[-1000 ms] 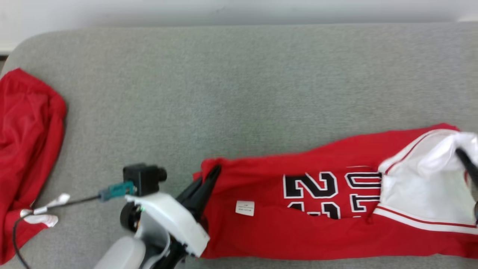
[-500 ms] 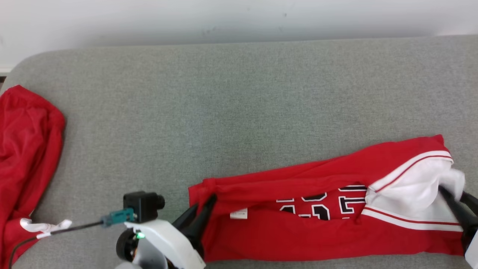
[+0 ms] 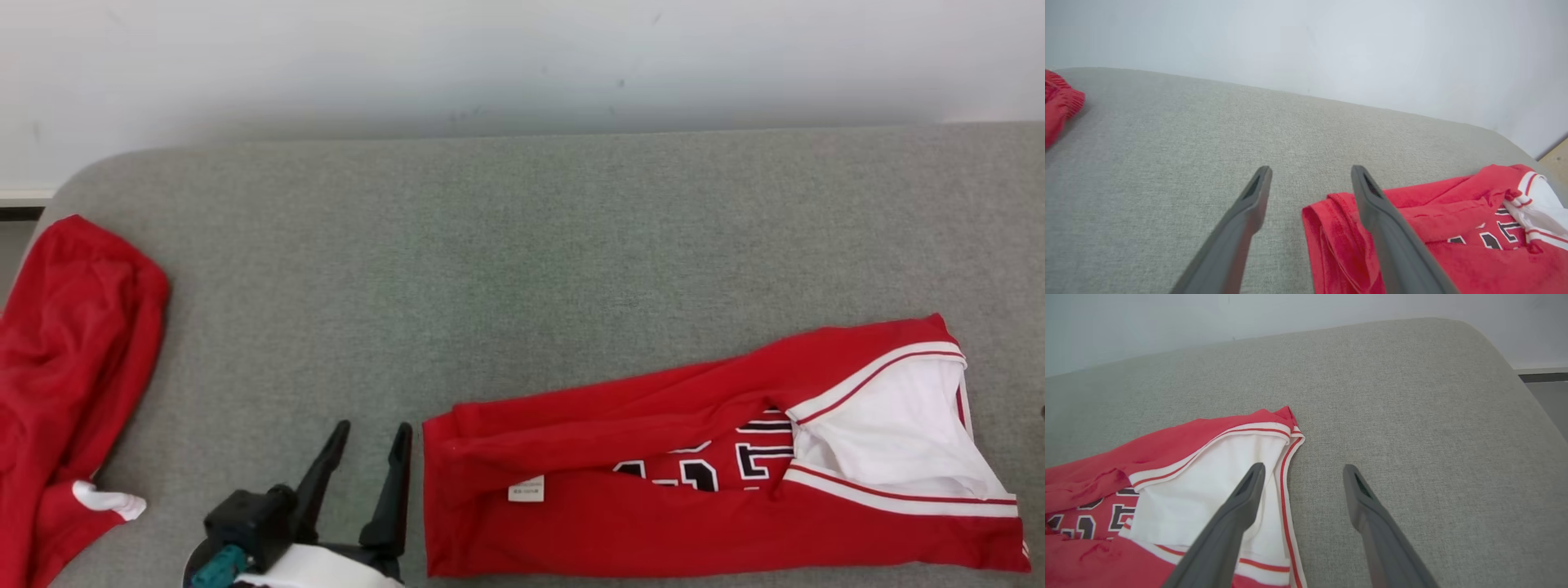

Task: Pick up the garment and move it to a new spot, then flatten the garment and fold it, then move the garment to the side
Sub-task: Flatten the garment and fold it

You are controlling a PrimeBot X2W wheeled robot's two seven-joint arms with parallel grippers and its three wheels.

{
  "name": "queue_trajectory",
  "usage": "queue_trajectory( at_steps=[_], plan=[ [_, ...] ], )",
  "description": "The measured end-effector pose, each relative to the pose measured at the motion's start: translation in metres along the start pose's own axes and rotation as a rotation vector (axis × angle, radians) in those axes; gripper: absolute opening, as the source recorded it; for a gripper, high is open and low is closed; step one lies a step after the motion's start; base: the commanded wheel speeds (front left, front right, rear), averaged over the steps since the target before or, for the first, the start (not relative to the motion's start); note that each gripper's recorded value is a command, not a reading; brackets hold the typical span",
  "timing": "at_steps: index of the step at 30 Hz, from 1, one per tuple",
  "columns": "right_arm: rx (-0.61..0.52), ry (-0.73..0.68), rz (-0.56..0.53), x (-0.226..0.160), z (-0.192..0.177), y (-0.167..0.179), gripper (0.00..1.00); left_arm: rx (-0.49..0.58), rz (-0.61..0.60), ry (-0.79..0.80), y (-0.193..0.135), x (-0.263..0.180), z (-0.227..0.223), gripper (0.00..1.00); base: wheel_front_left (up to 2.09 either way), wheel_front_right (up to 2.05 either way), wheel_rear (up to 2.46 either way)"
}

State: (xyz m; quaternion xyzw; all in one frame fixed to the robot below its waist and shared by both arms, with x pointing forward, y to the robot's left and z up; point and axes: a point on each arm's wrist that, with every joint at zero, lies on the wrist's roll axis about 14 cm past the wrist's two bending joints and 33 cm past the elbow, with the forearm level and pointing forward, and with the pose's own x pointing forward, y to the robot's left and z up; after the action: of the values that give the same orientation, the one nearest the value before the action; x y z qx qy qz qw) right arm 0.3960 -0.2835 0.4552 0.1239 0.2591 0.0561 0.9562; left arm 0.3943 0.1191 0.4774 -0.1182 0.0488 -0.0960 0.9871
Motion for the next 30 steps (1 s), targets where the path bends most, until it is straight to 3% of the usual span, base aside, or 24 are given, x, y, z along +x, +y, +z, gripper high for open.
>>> queue_trajectory(
  at_steps=[7, 16, 29, 30],
  plan=[
    [0.031, 0.111, 0.021, 0.029, -0.018, 0.022, 1.0, 0.074, 0.039, -0.122, -0.005, 0.002, 0.022, 1.0, 0.0, 0.0, 0.0],
    [-0.046, 0.325, 0.005, 0.047, -0.063, 0.029, 1.0, 0.099, 0.095, -0.144, 0.003, -0.01, 0.021, 1.0, 0.0, 0.0, 0.0],
    [-0.02, 0.361, 0.083, 0.071, -0.071, 0.064, 1.0, 0.103, 0.082, -0.119, 0.004, -0.013, 0.01, 1.0, 0.0, 0.0, 0.0],
    [-0.02, 0.361, 0.097, 0.072, -0.072, 0.069, 0.55, 0.103, 0.082, -0.118, 0.004, -0.014, 0.01, 1.0, 0.0, 0.0, 0.0]
  ],
)
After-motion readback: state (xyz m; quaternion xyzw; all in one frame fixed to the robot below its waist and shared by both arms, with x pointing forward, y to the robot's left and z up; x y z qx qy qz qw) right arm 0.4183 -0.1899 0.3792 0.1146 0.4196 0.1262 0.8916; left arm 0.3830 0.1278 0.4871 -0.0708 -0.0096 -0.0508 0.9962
